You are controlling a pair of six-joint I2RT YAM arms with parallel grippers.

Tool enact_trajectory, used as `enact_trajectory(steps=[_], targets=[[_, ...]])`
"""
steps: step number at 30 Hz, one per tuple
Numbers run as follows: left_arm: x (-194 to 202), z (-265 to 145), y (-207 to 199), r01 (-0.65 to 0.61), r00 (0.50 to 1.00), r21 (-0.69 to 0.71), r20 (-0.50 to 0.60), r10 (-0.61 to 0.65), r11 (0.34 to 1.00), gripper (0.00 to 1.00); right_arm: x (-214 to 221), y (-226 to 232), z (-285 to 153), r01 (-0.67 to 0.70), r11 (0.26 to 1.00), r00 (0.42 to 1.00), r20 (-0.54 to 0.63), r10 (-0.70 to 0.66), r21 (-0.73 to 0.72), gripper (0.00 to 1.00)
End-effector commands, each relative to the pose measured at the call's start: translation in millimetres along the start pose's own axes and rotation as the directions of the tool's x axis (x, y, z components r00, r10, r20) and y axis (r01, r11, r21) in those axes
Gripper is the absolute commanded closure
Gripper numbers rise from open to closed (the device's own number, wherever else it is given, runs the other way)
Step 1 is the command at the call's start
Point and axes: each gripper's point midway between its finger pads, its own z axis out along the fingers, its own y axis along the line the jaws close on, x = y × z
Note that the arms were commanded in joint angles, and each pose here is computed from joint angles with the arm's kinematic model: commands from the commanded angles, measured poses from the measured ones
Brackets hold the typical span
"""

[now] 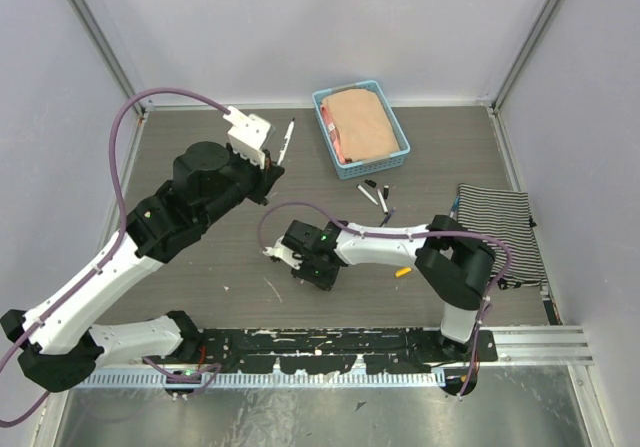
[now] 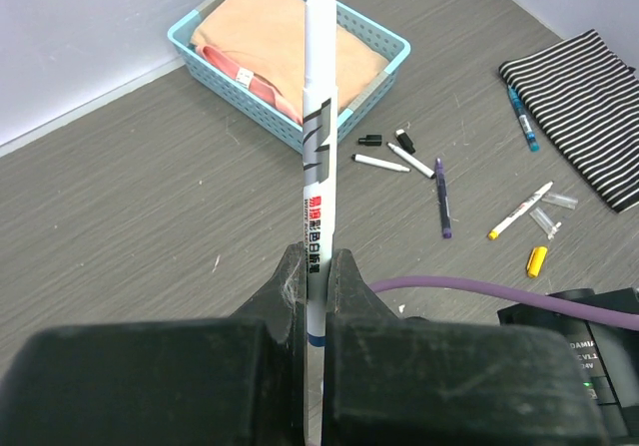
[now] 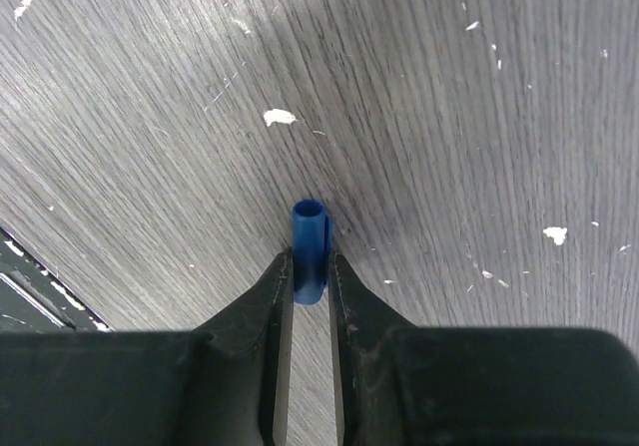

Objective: Insert the pens into the pen caps
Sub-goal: Adjust the pen cap at the center of the board.

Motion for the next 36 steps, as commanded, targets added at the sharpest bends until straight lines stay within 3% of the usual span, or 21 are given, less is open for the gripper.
enact_trajectory(steps=[1, 7, 12, 17, 20, 25, 27, 30, 31, 36], targets=[[-7.8, 1.9, 1.6, 0.007, 0.999, -0.007, 0.037, -0.007, 1.000, 1.00, -2.1, 2.7, -4.3, 0.080, 0.996, 0.996, -0.025, -0.081, -0.024, 0.80], [-7.4, 2.6, 2.8, 0.007, 0.999, -0.010, 0.035, -0.007, 1.000, 1.00, -9.2, -1.9, -14.3, 0.068, 0.998, 0.997, 0.029, -0.068, 0.013, 0.49], [-10.1, 0.1, 6.1, 0.012, 0.999, -0.016, 0.043, -0.011, 1.000, 1.00, -30.4, -8.6, -45.0, -0.010, 0.997, 0.986, 0.167, -0.003, 0.076, 0.38], [-15.6, -6.1, 18.6, 0.028, 0.997, -0.049, 0.068, -0.025, 0.998, 1.00, -40.6, -18.2, -70.8, -0.296, 0.948, 0.910, 0.337, 0.243, 0.115, 0.36], [-16.1, -6.7, 21.0, 0.033, 0.997, -0.053, 0.072, -0.029, 0.998, 1.00, -46.2, -17.5, -85.4, -0.538, 0.842, 0.766, 0.443, 0.466, 0.043, 0.36], [-15.9, -5.4, 21.4, 0.041, 0.997, -0.047, 0.068, -0.037, 0.998, 1.00, -40.2, -16.0, -101.0, -0.867, 0.495, 0.395, 0.522, 0.756, -0.060, 0.36], [-16.2, -5.6, 23.0, 0.043, 0.997, -0.050, 0.070, -0.040, 0.998, 1.00, -41.9, -8.7, -102.5, -0.915, 0.394, 0.289, 0.543, 0.788, -0.085, 0.35], [-18.2, -7.7, 27.4, 0.047, 0.996, -0.064, 0.078, -0.042, 0.997, 1.00, -36.5, -3.7, -99.6, -0.979, 0.186, 0.105, 0.566, 0.818, -0.088, 0.32], [-18.3, -8.4, 29.0, 0.047, 0.996, -0.070, 0.079, -0.041, 0.996, 1.00, -33.6, -2.0, -96.7, -0.991, 0.086, 0.014, 0.565, 0.825, -0.099, 0.31], [-21.6, -12.0, 34.1, 0.058, 0.994, -0.079, 0.094, -0.051, 0.995, 1.00, -25.8, 11.7, -71.6, -0.972, -0.217, -0.230, 0.513, 0.827, -0.085, 0.29]])
